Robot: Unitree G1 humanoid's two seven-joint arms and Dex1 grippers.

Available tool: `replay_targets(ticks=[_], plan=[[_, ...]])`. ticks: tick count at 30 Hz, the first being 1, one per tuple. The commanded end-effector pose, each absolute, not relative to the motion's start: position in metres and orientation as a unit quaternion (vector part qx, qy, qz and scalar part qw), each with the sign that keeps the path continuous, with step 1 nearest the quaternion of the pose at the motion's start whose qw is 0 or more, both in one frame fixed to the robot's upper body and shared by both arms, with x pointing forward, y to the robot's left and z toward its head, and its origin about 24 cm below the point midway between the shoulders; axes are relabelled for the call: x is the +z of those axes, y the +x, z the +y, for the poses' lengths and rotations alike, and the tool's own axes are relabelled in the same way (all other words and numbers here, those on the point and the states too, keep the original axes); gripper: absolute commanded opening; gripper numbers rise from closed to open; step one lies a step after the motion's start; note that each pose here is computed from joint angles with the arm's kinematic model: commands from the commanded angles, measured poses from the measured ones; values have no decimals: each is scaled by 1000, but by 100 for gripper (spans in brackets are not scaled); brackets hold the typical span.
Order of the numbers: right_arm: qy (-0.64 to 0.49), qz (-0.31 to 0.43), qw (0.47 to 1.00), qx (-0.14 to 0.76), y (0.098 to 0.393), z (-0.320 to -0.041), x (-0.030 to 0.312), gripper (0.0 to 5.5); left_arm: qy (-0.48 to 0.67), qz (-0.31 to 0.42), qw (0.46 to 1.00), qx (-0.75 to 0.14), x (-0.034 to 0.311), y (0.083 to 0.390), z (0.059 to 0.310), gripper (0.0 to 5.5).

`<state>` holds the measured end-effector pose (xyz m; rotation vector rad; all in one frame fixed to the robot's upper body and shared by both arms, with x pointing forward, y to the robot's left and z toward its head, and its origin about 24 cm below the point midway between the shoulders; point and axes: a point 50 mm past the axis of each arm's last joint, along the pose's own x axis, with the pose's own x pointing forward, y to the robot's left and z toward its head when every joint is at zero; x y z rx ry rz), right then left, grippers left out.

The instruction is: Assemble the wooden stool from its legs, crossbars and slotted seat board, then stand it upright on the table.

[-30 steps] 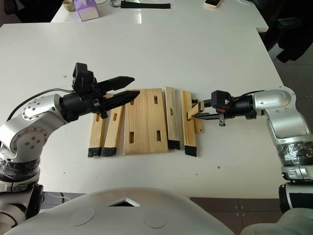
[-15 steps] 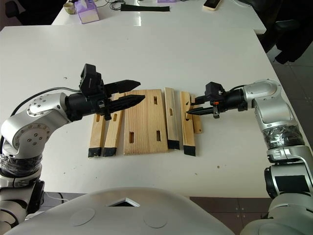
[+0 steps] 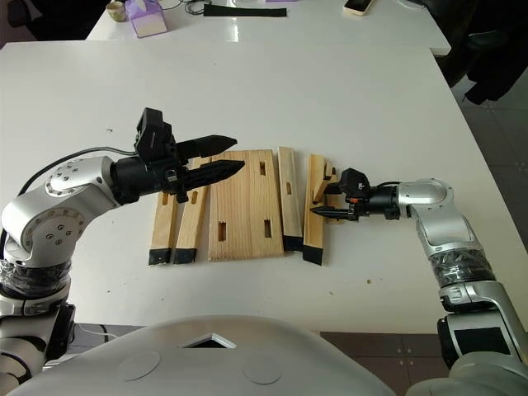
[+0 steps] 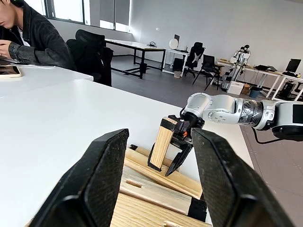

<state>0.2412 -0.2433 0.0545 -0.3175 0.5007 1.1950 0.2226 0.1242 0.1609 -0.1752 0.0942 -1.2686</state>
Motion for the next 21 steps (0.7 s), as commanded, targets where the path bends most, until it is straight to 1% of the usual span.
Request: replay_targets(ticks=[1, 4, 8, 12, 13, 15, 17, 21], plan=[[-153, 166, 812, 538, 238, -246, 104, 262, -78, 39, 813, -575, 161, 221, 128, 245], [-136, 120, 825, 535, 232, -240, 137, 262, -81, 34, 820, -566, 161, 220, 130, 245], [-90, 78, 820, 559, 219, -227, 172, 262, -83, 27, 829, -553, 160, 219, 131, 245], [-64, 8, 843, 534, 226, -216, 195, 262, -84, 20, 829, -552, 162, 222, 130, 245], [-56, -10, 851, 522, 230, -212, 199, 262, -83, 19, 829, -553, 162, 223, 130, 245], [-49, -29, 862, 503, 237, -204, 199, 291, -82, 17, 828, -554, 163, 226, 128, 245], [-47, -32, 869, 492, 242, -199, 193, 319, -81, 16, 826, -557, 164, 228, 127, 245], [-38, -54, 867, 493, 246, -184, 192, 319, -77, 17, 824, -561, 164, 231, 125, 245]])
